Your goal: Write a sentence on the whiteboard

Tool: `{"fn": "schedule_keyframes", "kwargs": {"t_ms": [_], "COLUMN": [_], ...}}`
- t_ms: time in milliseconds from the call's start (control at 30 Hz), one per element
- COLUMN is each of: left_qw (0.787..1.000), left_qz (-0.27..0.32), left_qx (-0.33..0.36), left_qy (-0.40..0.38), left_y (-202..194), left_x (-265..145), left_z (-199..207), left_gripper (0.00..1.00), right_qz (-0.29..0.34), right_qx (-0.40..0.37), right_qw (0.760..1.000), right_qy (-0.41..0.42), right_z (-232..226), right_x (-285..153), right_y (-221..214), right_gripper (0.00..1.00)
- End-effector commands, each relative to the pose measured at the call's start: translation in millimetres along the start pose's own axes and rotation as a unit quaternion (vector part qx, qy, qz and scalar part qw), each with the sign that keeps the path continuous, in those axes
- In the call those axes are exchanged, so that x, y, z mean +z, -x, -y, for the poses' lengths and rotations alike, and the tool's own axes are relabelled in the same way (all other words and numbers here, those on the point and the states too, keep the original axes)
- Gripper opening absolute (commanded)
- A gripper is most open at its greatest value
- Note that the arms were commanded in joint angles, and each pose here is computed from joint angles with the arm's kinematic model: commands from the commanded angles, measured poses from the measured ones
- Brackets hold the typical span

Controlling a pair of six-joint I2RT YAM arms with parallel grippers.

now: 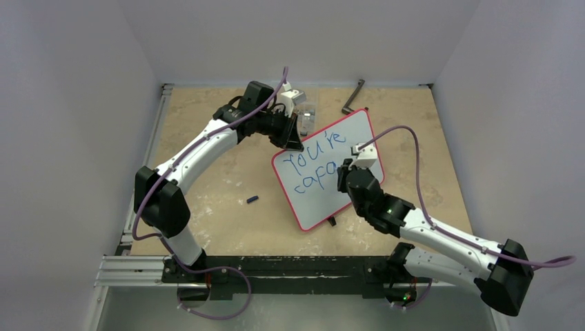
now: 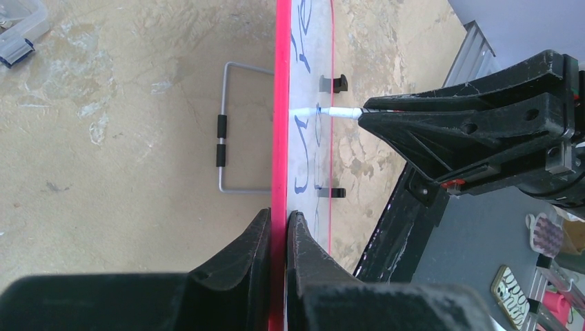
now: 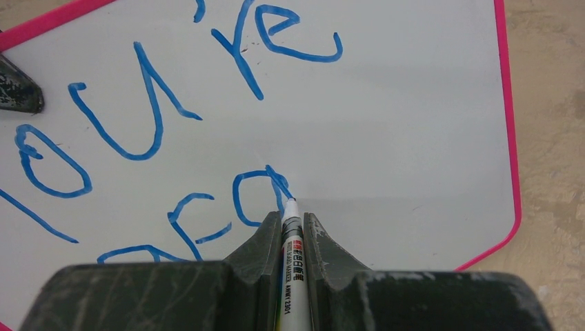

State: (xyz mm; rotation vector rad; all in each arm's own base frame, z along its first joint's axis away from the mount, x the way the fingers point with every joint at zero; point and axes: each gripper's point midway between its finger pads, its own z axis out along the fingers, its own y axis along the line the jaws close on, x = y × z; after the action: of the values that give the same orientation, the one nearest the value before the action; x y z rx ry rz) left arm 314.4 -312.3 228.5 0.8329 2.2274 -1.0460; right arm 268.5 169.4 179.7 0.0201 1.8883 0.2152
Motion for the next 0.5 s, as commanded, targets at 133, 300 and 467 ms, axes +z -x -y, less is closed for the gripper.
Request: {"fn": "schedule_keyframes", "kwargs": {"t_ms": [133, 300, 467], "left_qw": [0.998, 0.998, 0.998], "left_qz": [0.037, 0.038, 0.039], "left_qx": [0.038, 0.039, 0.04], "left_qy": [0.038, 0.039, 0.04], "left_y": [17, 18, 19], "left_x": [-14, -15, -15], "left_z": [-7, -7, -7], "left_gripper": [0.0, 0.0, 0.0], "right_qz": [0.004, 0.013, 0.029], "right_qx": [0.015, 0.015, 0.027], "right_qw": [1.0, 1.0, 0.999], "right_qy": [-0.016, -0.014, -0.007], "right_z": [7, 6, 6], "right_x": [-1, -4, -12], "right_y": [0, 12, 28], "right_gripper": [0.0, 0.0, 0.0]}}
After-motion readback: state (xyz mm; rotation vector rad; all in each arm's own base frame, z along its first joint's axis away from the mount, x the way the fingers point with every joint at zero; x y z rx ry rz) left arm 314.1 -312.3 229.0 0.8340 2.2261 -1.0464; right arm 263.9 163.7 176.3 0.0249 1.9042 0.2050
